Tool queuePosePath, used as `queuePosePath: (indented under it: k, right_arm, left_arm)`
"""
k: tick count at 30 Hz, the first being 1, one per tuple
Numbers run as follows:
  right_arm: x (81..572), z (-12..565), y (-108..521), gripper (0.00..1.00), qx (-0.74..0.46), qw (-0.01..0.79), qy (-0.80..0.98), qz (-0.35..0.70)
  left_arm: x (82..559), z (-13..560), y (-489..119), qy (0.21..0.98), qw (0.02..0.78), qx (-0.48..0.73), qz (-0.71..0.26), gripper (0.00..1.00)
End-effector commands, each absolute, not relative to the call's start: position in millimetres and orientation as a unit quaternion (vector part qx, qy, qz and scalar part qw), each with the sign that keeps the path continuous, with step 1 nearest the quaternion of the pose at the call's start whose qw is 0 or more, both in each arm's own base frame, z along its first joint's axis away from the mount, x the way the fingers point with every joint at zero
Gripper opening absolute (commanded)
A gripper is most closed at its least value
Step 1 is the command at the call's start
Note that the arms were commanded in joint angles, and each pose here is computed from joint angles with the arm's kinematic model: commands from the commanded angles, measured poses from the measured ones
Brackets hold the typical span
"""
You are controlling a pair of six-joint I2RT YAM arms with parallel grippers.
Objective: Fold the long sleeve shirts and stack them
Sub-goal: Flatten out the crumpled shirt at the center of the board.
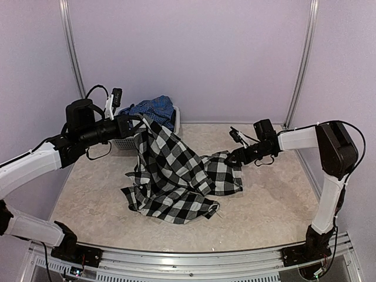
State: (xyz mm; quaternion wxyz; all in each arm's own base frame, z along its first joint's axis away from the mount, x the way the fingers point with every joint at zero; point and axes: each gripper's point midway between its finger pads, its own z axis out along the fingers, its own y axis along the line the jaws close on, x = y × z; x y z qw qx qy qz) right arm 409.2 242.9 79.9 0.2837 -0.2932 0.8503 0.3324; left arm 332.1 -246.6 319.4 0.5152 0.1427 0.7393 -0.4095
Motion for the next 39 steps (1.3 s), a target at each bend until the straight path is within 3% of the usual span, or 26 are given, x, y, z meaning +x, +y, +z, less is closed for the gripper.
queuePosePath:
  k: [1,7,10,16,21,30,39]
  right_arm:
    - [401.6,69.4,251.6,0.64,-0.304,0.262,0.834,0.38]
    - [401.5,61.1,254.2,0.59,-0.306,0.252,0.831,0.391]
    - [401.1,63.8,256.4,0.52,-0.309,0.256,0.826,0.396]
    - [402.6,71.8,258.1,0.31,-0.311,0.266,0.82,0.401]
    - [405.8,77.4,256.3,0.01,-0.309,0.274,0.822,0.391]
    - [402.3,134.6,223.0,0.0,-0.286,0.333,0.849,0.295]
    - [364.4,301.4,178.6,0.0,-0.26,0.498,0.809,0.173]
  left_arm:
    - [329.7,329.4,-244.6,0.725,0.53,0.153,-0.412,0.0]
    - [329.8,329.1,-244.7,0.725,0.529,0.153,-0.413,0.0]
    - [329.3,328.6,-244.5,0.725,0.529,0.153,-0.412,0.0]
    - [329.2,326.1,-243.7,0.727,0.529,0.153,-0.41,0.0]
    - [331.0,321.7,-240.6,0.733,0.53,0.149,-0.399,0.0]
    - [342.7,320.3,-193.7,0.747,0.553,0.111,-0.352,0.0]
    - [333.5,381.2,-171.6,0.702,0.621,0.12,-0.327,0.0]
